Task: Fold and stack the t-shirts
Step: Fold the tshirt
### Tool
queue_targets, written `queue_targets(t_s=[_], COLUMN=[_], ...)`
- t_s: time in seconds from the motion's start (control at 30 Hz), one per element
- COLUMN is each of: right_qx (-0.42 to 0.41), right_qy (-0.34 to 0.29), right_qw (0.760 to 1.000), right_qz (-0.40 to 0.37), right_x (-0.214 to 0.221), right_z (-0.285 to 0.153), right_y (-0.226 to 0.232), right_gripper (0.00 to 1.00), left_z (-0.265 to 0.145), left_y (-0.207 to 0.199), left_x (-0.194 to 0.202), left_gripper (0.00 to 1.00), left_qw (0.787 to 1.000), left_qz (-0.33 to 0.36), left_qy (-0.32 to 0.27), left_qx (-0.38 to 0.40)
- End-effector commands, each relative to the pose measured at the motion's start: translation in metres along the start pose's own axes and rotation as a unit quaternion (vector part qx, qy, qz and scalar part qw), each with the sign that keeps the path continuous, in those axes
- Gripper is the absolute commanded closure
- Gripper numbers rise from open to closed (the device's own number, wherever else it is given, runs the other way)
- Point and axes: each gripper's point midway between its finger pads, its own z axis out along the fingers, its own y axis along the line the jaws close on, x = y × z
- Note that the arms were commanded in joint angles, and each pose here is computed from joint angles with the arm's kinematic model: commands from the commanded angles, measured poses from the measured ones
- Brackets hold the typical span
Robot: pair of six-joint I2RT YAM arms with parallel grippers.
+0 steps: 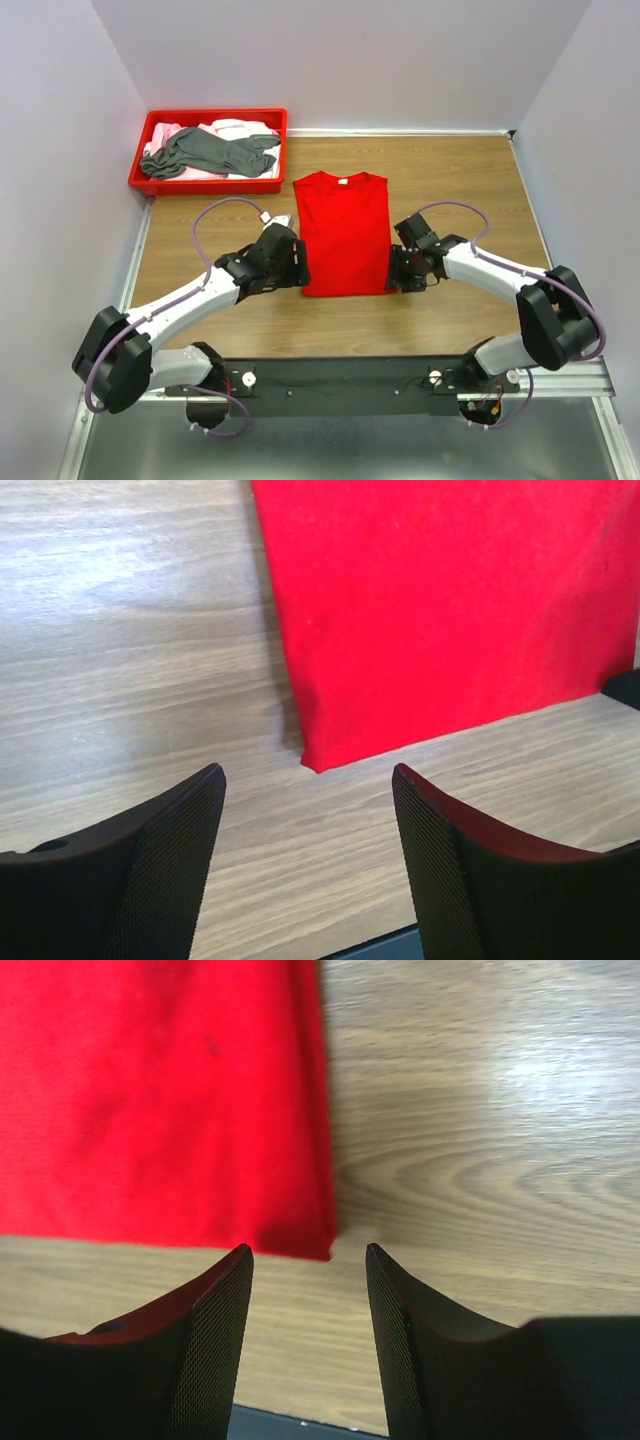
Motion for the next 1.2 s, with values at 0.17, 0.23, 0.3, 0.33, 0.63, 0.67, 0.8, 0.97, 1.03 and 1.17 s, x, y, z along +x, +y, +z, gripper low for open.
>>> queue_targets(t_s=[0.17,0.23,0.3,0.33,0.63,0.67,0.8,0.97,1.03,1.17], right_qx=[0.048,0.049,0.057,0.061,0.099,0.101,0.104,0.102,0.098,0.098], right_qy=[0.013,0.01,0.015,0.015,0.046,0.046,0.038,0.032,0.034,0.029], right_qw=[0.999,0.999,0.998,0.998,0.994,0.994,0.994,0.994,0.994,0.994], right_qz=[0.016,0.018,0.016,0.013,0.002,0.001,-0.008,-0.026,-0.033,-0.043], right_x=[0.016,0.016,0.019,0.02,0.042,0.042,0.039,0.037,0.038,0.036], right_z=[0.023,0.026,0.029,0.03,0.037,0.037,0.034,0.033,0.033,0.033], right_y=[-0.022,-0.023,-0.028,-0.03,-0.051,-0.052,-0.05,-0.045,-0.043,-0.042], right_gripper=[0.55,0.58,0.6,0.61,0.82,0.84,0.97,0.98,0.98,0.98], left_z=[0.008,0.009,0.009,0.01,0.014,0.014,0.016,0.02,0.022,0.029], left_y=[0.005,0.004,0.004,0.005,0.006,0.007,0.006,0.0,-0.004,-0.005], left_x=[0.008,0.008,0.009,0.01,0.018,0.019,0.023,0.022,0.025,0.03], left_gripper=[0.27,0.27,0.27,0.27,0.27,0.27,0.27,0.33,0.37,0.42], left_qw=[1.0,1.0,1.0,1.0,0.999,0.999,0.998,0.997,0.996,0.993], left_qz=[0.001,0.003,0.005,0.005,0.008,0.01,0.013,0.017,0.019,0.023], left_qy=[0.005,0.005,0.006,0.007,0.025,0.03,0.045,0.057,0.064,0.08], left_qx=[-0.018,-0.019,-0.019,-0.021,-0.03,-0.032,-0.043,-0.052,-0.059,-0.079])
